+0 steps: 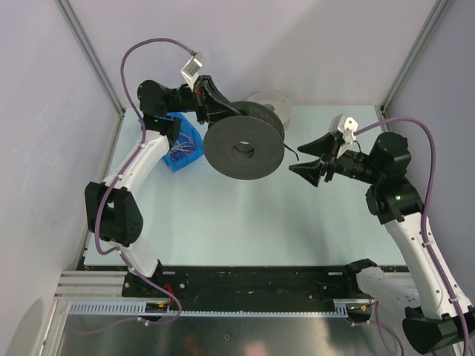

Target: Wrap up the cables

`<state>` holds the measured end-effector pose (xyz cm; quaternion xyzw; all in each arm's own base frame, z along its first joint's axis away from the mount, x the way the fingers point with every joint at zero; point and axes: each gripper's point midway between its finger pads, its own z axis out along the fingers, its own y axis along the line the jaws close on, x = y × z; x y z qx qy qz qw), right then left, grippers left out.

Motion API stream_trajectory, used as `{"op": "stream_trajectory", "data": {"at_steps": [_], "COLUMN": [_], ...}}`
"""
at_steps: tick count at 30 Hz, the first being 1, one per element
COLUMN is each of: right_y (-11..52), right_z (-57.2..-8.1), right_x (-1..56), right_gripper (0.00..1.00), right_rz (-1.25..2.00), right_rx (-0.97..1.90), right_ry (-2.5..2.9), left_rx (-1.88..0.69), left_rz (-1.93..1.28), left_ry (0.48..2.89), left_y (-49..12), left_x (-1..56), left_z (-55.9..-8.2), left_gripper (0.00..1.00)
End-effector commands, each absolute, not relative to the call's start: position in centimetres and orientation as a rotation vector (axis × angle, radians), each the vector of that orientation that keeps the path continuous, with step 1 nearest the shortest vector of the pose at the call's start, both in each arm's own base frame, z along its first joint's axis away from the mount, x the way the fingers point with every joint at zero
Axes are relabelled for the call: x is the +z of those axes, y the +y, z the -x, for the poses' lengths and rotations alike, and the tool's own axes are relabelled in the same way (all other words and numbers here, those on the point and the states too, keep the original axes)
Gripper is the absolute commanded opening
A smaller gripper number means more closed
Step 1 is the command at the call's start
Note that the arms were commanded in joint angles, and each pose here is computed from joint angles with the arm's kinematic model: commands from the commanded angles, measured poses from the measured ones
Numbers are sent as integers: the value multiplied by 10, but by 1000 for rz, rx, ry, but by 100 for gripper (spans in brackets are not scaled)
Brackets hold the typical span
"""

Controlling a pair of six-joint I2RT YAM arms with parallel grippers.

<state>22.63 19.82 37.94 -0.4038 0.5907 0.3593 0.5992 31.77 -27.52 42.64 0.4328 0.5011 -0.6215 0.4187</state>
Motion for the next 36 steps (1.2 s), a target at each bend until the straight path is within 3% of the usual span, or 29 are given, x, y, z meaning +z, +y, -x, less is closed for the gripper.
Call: {"op": "stream_trajectory", "data": {"at_steps": [1,9,14,19,25,36], "right_y": [202,204,205,203,208,247], "right_z": [-239,-256,-258,-262,-270,-288], "right_x": [394,374,367,351,336,375], "right_gripper": [61,33,3,0,0,0], "right_rz": [884,927,957,982,933,638], "right_rx": [810,715,690,687,720,754], "right_ry": [1396,1443,1452,1482,1407,1203], "left_rx": [-1489,-1473,-1465,-1480,-1578,-1676], "left_rz": [-1084,-1085,-1046,-951,-593,341], "left_ry": [1170,1166,1176,1200,1282,1733], "left_y": [-275,-272,-269,-267,-262,-260], "left_x": [452,452,454,461,492,426], "left_z": [-316,-317,-323,-335,-366,-421], "left_gripper": [0,0,0,0,0,0]}}
